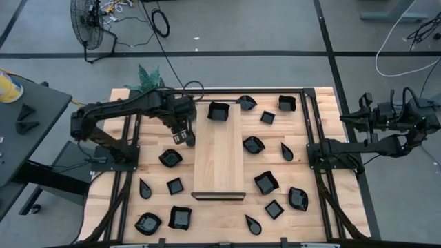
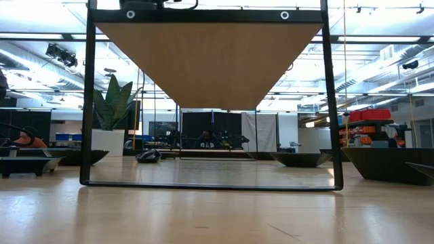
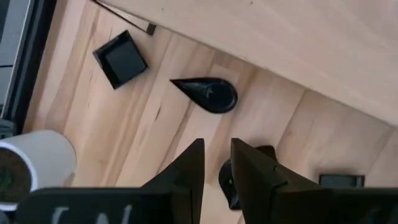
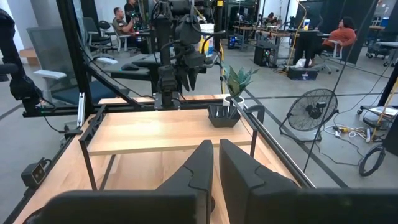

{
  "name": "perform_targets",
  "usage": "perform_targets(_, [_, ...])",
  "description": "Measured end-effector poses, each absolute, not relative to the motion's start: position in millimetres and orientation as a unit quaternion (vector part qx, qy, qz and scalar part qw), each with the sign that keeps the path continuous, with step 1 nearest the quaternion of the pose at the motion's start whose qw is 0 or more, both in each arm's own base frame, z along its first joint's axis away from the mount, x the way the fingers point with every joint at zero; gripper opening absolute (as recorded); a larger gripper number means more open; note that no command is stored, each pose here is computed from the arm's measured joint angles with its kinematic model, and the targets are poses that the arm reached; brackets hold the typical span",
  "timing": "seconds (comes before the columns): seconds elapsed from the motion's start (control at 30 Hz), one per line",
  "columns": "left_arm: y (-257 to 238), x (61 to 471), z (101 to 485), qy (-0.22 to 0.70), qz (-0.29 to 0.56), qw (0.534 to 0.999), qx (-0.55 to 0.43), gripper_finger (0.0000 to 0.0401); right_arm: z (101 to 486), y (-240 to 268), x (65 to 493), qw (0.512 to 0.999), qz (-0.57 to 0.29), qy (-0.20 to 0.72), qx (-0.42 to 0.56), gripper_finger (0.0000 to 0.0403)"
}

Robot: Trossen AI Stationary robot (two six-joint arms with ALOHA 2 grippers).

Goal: Pick & Place Mini shaped plates
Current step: Put the drop shaped plate on the shelf

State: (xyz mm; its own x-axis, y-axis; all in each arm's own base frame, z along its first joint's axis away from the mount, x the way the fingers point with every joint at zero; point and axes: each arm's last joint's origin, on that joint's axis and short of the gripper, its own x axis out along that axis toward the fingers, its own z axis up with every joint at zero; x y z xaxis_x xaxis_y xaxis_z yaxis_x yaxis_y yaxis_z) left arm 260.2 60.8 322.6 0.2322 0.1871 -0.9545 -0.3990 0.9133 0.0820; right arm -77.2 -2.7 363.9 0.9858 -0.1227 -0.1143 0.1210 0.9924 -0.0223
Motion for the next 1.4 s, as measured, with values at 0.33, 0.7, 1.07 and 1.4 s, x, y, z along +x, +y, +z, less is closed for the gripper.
perform_targets(0.33, [55.2, 231.6, 287.0, 0.604, 0.195, 0.767, -0.099, 0.0085, 363.8, -2.7, -77.2, 0.996, -0.061, 0.058, -0.008, 0.0034])
perform_targets(0.7, [62.7, 221.8, 249.0, 0.596, 0.192, 0.766, -0.150, 0.0085, 363.8, -2.7, -77.1, 0.996, -0.061, 0.058, -0.008, 0.0034])
perform_targets(1.07, [83.4, 221.9, 236.0, 0.551, 0.193, 0.784, -0.213, 0.0085, 363.9, -2.7, -77.2, 0.996, -0.061, 0.058, -0.008, 0.0034])
perform_targets(1.4, [98.1, 218.4, 236.6, 0.531, 0.224, 0.781, -0.238, 0.0160, 363.8, -2.7, -77.1, 0.996, -0.061, 0.058, -0.008, 0.0034])
